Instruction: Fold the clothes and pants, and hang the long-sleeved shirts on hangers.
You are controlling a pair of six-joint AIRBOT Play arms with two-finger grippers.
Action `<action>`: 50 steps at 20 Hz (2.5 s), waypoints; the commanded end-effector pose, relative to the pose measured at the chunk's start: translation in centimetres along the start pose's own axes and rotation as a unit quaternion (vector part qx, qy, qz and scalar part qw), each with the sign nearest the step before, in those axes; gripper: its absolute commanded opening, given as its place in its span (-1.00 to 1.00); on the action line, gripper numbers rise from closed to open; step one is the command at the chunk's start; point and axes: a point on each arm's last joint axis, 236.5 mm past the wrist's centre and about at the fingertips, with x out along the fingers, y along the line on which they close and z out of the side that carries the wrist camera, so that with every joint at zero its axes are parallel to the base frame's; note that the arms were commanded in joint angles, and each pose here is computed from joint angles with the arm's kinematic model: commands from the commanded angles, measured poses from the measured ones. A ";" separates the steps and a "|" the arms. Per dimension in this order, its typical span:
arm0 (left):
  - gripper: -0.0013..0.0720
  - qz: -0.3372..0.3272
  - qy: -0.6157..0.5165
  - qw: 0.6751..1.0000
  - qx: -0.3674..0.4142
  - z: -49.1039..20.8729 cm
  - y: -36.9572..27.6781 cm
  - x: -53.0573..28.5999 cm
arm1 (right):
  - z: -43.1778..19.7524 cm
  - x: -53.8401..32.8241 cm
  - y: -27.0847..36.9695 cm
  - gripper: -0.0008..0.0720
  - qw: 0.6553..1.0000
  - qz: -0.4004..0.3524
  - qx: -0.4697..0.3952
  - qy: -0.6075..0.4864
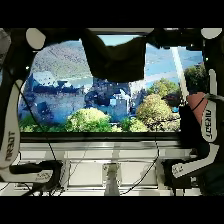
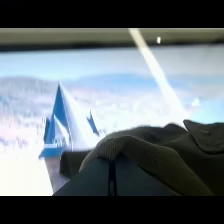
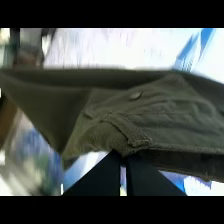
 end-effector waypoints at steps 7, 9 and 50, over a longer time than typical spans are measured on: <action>-0.95 0.036 0.137 0.989 0.031 -18.2 1.1 -12.8 | -21.7 -1.0 1.3 -0.91 0.976 -0.008 0.063 0.210; -0.95 0.037 0.171 0.985 0.015 -23.2 1.1 -15.1 | -28.4 -1.4 0.9 -0.91 0.958 -0.015 0.116 0.261; 0.82 0.024 -0.041 0.998 -0.037 -10.3 1.5 5.4 | -18.0 3.1 -16.7 0.57 0.956 -0.147 0.243 0.077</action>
